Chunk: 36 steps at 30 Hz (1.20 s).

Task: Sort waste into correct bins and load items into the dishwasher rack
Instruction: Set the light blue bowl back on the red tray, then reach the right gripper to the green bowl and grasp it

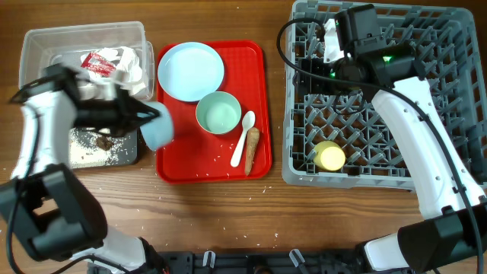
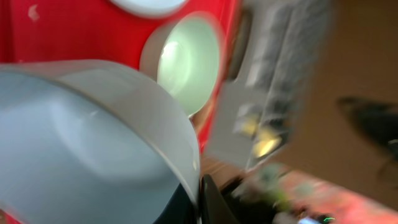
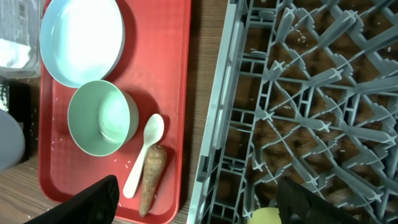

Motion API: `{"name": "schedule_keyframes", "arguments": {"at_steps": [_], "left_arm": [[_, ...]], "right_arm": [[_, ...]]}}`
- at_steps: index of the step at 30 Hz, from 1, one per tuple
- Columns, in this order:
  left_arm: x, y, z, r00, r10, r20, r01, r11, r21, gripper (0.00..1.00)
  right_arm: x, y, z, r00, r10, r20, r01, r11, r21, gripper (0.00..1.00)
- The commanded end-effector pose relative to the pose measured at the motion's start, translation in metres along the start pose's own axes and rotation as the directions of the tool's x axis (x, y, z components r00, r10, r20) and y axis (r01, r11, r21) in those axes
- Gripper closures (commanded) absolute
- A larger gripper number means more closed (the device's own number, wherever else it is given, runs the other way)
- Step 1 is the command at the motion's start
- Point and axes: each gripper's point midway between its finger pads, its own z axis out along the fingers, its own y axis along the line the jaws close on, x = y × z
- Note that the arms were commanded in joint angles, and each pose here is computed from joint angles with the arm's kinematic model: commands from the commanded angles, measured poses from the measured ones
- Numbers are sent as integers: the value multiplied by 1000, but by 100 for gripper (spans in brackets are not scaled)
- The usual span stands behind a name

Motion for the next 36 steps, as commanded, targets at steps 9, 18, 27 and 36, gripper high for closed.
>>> {"name": "schedule_keyframes", "arguments": {"at_steps": [9,18,27,36], "left_arm": [[66,27,118,946,190,-261,-315,719,-619,91],[61,3,135,943,249,-222,-333,735,-591,37],[9,-49,71,943,331,-39,-293,768,-570,29],[-43,-47,47,899,426,103,-293,760,-580,23]], "right_arm": [[-3,-4,4,1000,-17,-2,17,1000,21,18],[-4,-1,4,1000,-16,1,16,1000,8,15],[-19,27,2,999,3,50,4,989,-145,0],[-34,51,-2,995,17,100,9,966,-257,0]]}}
